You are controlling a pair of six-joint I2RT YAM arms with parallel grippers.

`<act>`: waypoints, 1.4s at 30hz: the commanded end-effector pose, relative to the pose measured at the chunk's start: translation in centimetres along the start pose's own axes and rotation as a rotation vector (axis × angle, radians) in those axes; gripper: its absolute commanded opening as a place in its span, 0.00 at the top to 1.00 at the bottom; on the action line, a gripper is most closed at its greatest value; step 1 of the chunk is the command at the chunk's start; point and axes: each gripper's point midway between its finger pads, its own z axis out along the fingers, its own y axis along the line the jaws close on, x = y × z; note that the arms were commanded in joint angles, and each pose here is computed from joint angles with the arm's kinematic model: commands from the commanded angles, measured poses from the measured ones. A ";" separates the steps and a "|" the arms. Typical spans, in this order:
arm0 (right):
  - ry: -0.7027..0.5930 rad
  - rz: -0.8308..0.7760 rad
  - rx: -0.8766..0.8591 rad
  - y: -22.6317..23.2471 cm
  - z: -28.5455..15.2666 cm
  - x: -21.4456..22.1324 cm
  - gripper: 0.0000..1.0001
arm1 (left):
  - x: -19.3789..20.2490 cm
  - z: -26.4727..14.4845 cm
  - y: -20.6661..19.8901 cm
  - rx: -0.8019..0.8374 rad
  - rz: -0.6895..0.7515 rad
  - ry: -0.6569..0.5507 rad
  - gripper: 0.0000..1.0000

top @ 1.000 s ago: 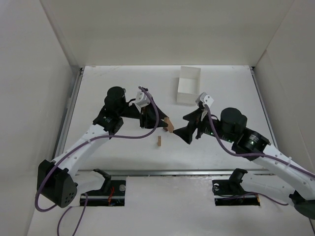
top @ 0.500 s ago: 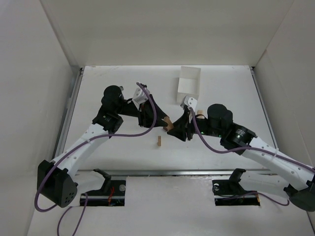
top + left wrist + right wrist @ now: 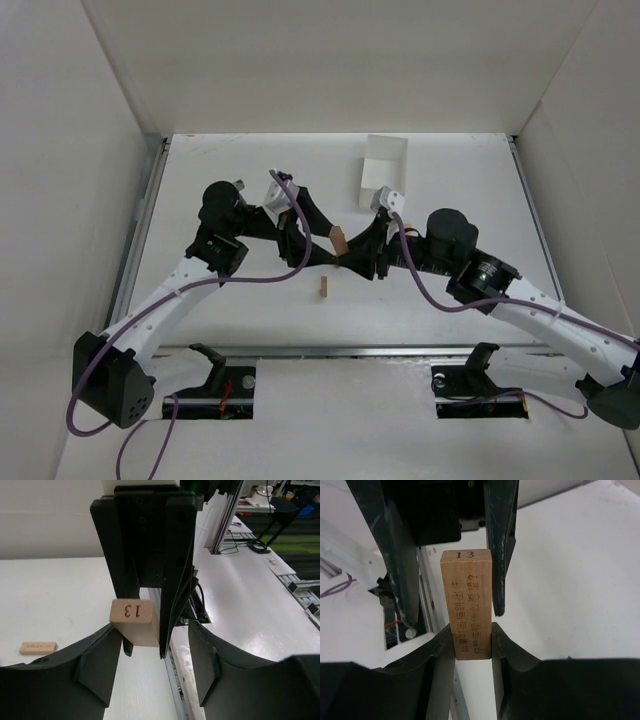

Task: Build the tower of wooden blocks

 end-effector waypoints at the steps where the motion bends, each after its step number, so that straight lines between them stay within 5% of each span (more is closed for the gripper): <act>1: -0.172 -0.051 -0.022 0.7 -0.2 -4.6 1.00 | -1.0 -0.1 -1.7 0.045 0.053 -0.014 0.48; 9: -0.167 -0.052 -0.041 0.9 0.1 -4.3 1.00 | -2.3 0.0 -1.8 0.003 0.013 -0.080 0.50; 21: -0.182 -0.054 -0.022 1.0 -0.5 -4.3 1.00 | -3.3 0.1 -0.7 -0.069 -0.092 -0.165 0.86; 23: -0.181 -0.055 -0.031 1.1 -0.5 -4.3 1.00 | -3.4 0.1 -0.6 -0.076 -0.101 -0.171 0.97; 27: -0.180 -0.046 -0.032 1.2 -0.5 -4.3 1.00 | -3.6 0.1 -0.2 -0.100 -0.112 -0.185 1.00; 29: -0.162 -0.028 -0.021 1.0 -0.5 -3.8 0.85 | -3.2 0.1 0.2 -0.113 -0.128 -0.165 1.00; 30: -0.164 -0.027 -0.010 0.8 -0.5 -3.9 0.55 | -2.9 0.1 0.6 -0.126 -0.094 -0.149 1.00; 32: -0.163 -0.005 0.004 0.7 -0.7 -3.9 0.33 | -1.6 0.0 1.6 -0.159 -0.141 -0.089 1.00; 42: -0.152 0.067 0.096 0.5 -3.9 -3.3 0.19 | 2.6 -1.1 4.3 -0.293 -0.079 0.055 1.00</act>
